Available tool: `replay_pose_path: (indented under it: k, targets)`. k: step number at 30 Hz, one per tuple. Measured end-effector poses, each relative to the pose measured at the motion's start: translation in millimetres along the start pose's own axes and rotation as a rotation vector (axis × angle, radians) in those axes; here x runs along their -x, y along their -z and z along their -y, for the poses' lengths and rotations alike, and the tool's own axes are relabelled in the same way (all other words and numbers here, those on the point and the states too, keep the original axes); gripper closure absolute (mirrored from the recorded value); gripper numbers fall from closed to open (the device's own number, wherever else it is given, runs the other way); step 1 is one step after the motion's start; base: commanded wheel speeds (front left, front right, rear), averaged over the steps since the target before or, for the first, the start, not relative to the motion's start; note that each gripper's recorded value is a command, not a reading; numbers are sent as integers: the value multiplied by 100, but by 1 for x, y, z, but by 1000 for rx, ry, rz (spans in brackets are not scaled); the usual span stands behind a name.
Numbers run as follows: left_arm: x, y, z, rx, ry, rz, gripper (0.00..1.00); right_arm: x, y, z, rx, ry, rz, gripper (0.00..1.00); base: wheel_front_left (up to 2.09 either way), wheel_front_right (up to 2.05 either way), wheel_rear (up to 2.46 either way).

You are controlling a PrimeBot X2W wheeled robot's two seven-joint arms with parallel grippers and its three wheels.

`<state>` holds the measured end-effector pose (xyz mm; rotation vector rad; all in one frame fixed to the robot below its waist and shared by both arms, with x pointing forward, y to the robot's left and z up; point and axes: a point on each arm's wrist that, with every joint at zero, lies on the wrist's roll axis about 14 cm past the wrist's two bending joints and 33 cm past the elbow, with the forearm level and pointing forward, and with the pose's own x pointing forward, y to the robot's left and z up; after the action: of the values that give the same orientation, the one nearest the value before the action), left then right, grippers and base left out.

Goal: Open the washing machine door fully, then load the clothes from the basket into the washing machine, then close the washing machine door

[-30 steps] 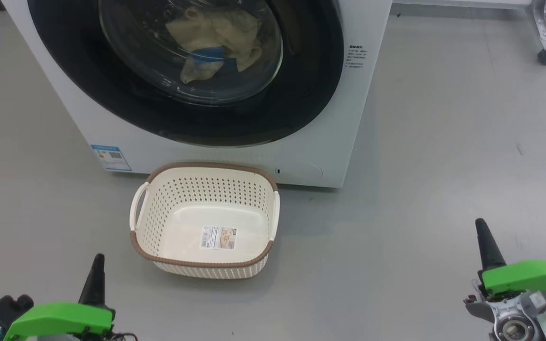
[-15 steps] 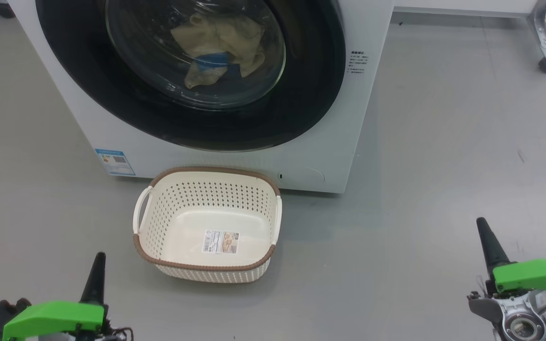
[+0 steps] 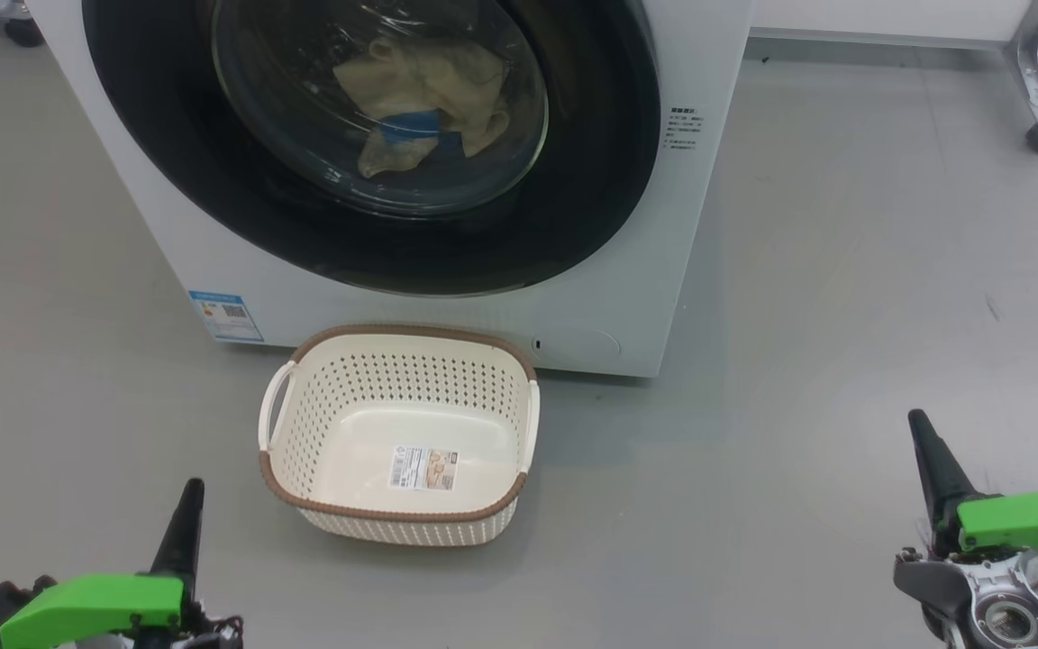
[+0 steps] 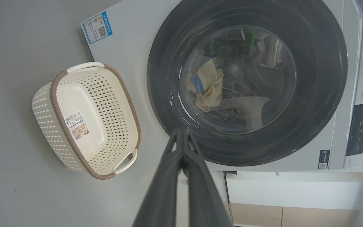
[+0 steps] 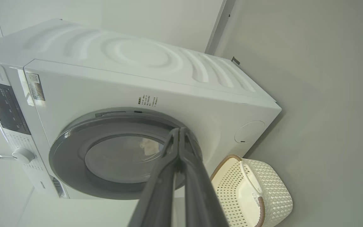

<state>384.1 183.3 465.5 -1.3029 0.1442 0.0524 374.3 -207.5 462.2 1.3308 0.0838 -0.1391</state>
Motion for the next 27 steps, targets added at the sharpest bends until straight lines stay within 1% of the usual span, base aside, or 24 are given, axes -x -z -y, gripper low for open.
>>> replay_pose_path:
  k: [24, 27]
  targets:
    - [6, -8, 15, 256, 59, 19, 100, 1, -3, -17, -229, -61, -20, 100, 0, 0, 0]
    - [6, -8, 16, 265, 62, 21, 100, 1, -3, -18, -242, -66, -21, 100, 0, 0, 0]
